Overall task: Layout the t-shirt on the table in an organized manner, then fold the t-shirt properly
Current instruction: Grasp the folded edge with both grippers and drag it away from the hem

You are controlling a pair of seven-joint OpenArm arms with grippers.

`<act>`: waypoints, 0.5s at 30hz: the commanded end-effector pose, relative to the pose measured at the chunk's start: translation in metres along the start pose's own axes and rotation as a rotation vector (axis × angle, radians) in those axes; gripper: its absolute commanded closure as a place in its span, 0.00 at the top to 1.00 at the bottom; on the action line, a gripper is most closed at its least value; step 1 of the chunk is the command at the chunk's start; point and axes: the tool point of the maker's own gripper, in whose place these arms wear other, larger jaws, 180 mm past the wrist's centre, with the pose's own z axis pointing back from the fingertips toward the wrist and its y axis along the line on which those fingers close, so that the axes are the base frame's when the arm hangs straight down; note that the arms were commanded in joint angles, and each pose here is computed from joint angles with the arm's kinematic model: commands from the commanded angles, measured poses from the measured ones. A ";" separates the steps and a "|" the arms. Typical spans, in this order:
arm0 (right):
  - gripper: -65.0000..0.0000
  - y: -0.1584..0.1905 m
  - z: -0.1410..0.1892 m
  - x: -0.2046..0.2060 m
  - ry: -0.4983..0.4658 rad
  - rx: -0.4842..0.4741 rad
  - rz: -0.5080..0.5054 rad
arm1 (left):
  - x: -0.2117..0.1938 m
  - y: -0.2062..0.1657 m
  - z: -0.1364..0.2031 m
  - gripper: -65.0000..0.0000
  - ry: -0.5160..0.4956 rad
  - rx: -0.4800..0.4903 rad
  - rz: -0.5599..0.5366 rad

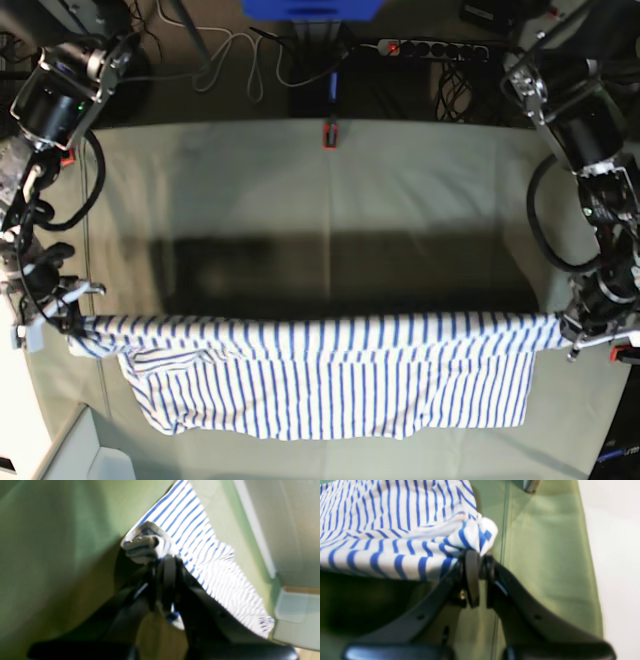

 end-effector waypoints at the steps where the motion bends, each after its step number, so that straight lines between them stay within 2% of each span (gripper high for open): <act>1: 0.00 -0.005 0.004 0.009 -0.032 -0.001 0.017 | 0.020 -0.004 0.006 0.00 -0.054 -0.012 -0.006; 7: 0.00 -0.002 0.016 -0.047 0.082 0.008 0.001 | -0.006 0.065 0.020 0.00 -0.037 0.093 0.104; 15: 0.00 0.011 0.049 -0.108 0.182 0.002 -0.028 | -0.043 0.115 0.036 0.00 0.026 0.194 0.105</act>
